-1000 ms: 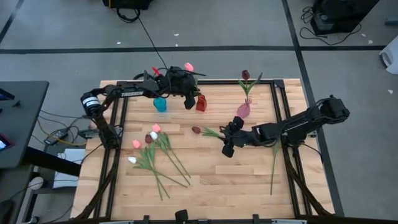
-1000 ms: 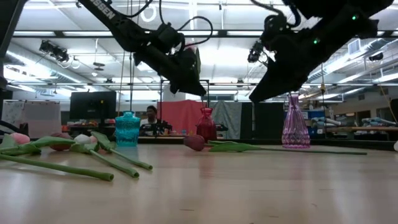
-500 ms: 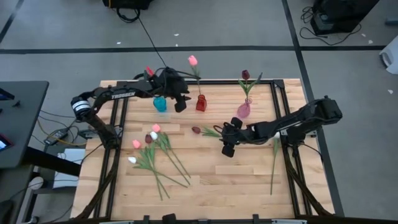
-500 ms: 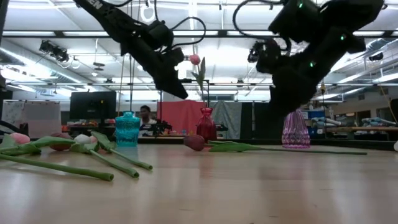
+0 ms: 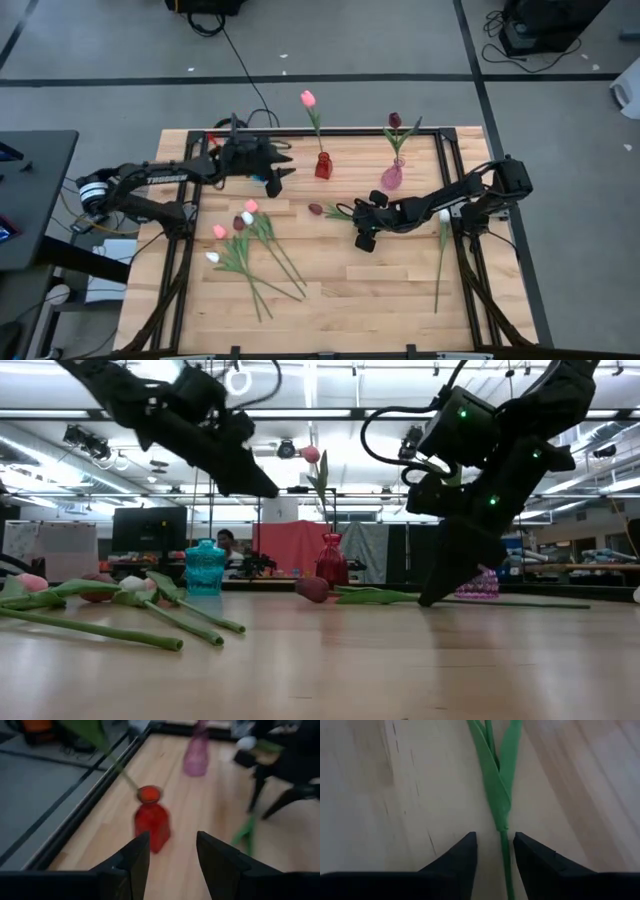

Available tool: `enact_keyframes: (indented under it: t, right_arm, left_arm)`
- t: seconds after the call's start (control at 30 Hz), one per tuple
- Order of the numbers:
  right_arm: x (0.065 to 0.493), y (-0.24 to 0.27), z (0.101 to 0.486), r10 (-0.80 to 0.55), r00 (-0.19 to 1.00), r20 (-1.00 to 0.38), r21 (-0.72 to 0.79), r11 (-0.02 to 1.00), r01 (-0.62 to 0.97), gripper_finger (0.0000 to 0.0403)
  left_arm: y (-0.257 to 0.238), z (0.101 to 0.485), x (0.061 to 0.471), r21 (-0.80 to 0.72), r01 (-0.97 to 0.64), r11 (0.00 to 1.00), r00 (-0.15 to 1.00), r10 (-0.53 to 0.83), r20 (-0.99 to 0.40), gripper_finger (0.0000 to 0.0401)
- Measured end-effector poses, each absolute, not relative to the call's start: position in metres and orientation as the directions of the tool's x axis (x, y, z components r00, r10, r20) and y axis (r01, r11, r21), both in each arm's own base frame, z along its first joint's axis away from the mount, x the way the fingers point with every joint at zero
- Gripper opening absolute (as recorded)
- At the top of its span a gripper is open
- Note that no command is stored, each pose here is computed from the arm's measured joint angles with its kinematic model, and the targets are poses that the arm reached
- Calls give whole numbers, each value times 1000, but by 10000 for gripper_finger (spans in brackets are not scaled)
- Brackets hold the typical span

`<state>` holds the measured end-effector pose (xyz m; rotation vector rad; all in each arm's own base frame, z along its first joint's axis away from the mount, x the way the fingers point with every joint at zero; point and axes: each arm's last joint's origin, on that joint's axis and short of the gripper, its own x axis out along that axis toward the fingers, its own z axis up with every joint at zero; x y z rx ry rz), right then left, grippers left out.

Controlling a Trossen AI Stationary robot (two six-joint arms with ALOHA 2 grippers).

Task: Sort flowers into vase by color
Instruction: Put the right red flower into the pink vase

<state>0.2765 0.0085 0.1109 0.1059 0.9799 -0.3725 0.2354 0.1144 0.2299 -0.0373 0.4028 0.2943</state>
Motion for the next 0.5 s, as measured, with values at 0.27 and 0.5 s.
enact_keyframes:
  t: [0.27,0.5]
  right_arm:
    - [277,9,105,-251,486,-837,-39,913,405,16]
    - [276,9,114,-260,511,-820,-17,902,432,6]
  left_arm:
    - [71,225,236,16,-202,979,946,199,-255,168]
    - [49,221,239,58,-216,975,931,224,-290,168]
